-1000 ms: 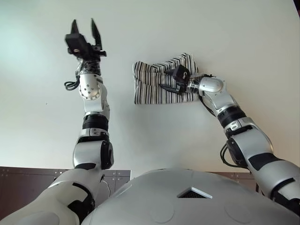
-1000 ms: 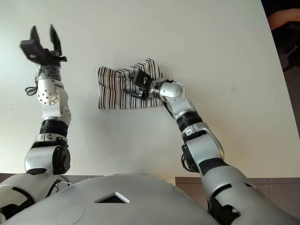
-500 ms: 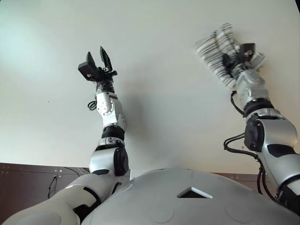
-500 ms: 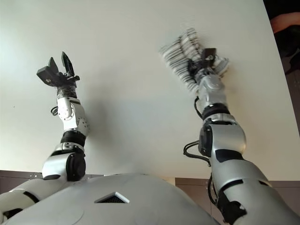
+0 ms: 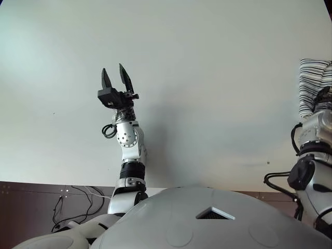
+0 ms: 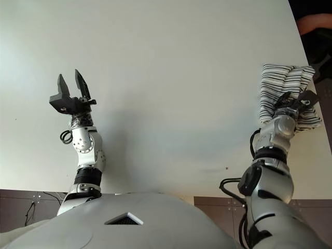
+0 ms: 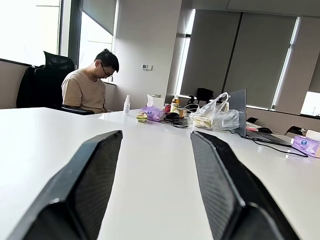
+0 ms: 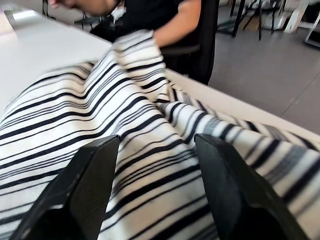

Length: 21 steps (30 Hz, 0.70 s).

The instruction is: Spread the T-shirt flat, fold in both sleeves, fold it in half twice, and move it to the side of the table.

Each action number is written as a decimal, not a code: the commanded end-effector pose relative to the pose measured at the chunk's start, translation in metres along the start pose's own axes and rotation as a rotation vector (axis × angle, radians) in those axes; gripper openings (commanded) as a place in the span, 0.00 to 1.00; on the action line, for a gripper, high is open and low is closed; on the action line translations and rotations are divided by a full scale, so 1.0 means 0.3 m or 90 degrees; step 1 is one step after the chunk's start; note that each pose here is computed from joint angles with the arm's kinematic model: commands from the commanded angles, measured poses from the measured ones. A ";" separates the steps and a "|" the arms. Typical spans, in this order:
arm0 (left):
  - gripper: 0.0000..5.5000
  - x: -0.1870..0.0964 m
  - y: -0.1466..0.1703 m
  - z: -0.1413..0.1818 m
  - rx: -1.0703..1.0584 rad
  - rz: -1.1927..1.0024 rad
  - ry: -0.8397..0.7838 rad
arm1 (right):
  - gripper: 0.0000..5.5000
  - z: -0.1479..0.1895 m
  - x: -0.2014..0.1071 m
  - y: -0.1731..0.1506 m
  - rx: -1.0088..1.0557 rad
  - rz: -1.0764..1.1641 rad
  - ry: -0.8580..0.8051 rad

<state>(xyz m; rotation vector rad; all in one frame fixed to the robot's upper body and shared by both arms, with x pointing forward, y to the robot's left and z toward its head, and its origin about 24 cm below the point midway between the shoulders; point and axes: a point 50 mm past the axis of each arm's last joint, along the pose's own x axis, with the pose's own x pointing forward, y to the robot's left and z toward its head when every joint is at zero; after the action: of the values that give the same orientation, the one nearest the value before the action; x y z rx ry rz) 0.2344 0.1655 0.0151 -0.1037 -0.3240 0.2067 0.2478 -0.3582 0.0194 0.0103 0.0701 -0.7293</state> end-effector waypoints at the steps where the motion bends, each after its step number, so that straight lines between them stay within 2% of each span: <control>1: 0.46 -0.010 -0.099 0.029 -0.009 -0.057 -0.036 | 0.50 0.240 -0.167 0.075 -0.053 0.053 -0.369; 4: 0.46 -0.029 -0.140 0.055 0.001 -0.092 -0.072 | 0.50 0.298 -0.376 0.209 -0.084 0.173 -0.514; 6: 0.46 -0.037 -0.168 0.074 -0.006 -0.098 -0.089 | 0.50 0.246 -0.499 0.325 -0.070 0.266 -0.503; 9: 0.46 -0.050 -0.226 0.097 0.005 -0.138 -0.122 | 0.50 0.137 -0.579 0.452 -0.046 0.329 -0.409; 12: 0.46 -0.055 -0.246 0.077 0.021 -0.159 -0.116 | 0.50 0.103 -0.590 0.507 -0.032 0.342 -0.374; 15: 0.46 -0.004 -0.248 0.062 0.042 -0.155 -0.120 | 0.50 0.119 -0.547 0.547 -0.043 0.353 -0.409; 21: 0.59 0.109 -0.302 0.113 0.052 -0.184 -0.201 | 0.50 0.163 -0.502 0.626 -0.004 0.352 -0.445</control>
<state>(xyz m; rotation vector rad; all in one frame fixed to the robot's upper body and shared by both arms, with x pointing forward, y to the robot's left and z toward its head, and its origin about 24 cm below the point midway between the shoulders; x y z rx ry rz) 0.2642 0.0937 0.0628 0.0891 -0.6153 -0.0682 0.2574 -0.1226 0.0723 -0.2419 -0.5576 -0.1402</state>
